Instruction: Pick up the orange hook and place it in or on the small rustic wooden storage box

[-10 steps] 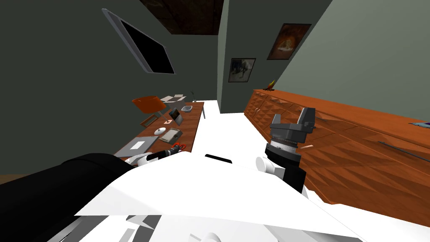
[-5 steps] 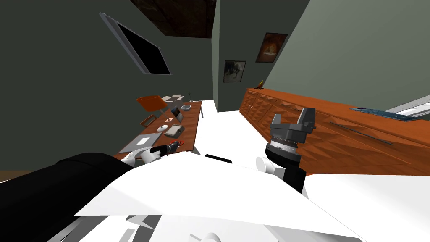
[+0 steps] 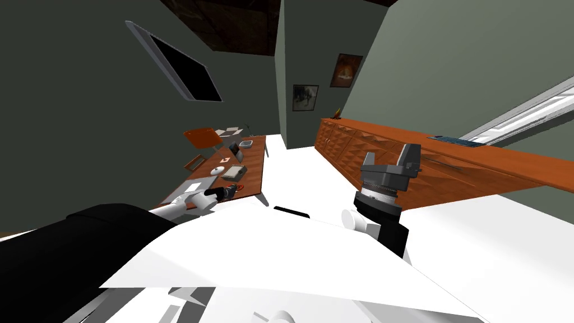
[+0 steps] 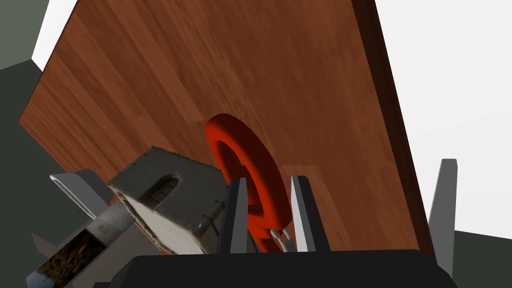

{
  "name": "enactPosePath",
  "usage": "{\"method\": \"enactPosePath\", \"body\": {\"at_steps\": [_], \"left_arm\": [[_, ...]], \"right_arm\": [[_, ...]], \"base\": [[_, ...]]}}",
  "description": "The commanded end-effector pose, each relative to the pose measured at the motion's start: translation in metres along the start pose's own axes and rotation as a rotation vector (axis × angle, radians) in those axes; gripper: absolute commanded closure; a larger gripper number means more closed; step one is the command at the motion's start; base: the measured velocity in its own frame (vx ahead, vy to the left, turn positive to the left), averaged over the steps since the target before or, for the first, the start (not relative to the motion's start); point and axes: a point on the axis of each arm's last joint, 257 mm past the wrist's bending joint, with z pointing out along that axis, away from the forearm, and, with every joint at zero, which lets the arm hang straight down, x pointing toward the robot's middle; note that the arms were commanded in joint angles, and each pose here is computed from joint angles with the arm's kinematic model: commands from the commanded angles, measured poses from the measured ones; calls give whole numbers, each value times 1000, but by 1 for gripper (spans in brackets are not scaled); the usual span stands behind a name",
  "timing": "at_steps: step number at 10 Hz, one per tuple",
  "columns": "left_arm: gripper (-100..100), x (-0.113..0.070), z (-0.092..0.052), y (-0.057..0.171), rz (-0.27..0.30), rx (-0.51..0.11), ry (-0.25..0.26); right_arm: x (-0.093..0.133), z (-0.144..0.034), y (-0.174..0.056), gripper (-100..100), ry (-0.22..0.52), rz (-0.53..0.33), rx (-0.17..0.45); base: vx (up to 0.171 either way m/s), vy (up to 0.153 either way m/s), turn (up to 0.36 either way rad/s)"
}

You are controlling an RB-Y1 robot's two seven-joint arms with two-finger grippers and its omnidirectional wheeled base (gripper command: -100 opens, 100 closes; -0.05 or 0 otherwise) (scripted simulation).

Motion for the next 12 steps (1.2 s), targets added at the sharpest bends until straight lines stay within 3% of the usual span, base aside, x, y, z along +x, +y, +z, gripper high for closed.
{"method": "enactPosePath", "body": {"at_steps": [1, 2, 5, 9, 12], "left_arm": [[100, -18, 5, -10, -14, -13, -41], [100, -32, 7, -21, -30, -10, -70], [100, -48, 10, -27, -51, -38, -112], [100, -90, 13, -53, -136, -73, -203], [100, -103, 12, -56, -173, -106, -234]], "right_arm": [[0, 0, 0, 0, 0, 0, 0], [0, 0, 0, 0, 0, 0, 0], [0, 0, 0, 0, 0, 0, 0], [0, 0, 0, 0, 0, 0, 0], [0, 0, 0, 0, 0, 0, 0]], "base": [[-138, 46, -188], [-203, 79, -278], [-151, 62, -135], [-158, 97, -235], [-109, 75, -151]]}}
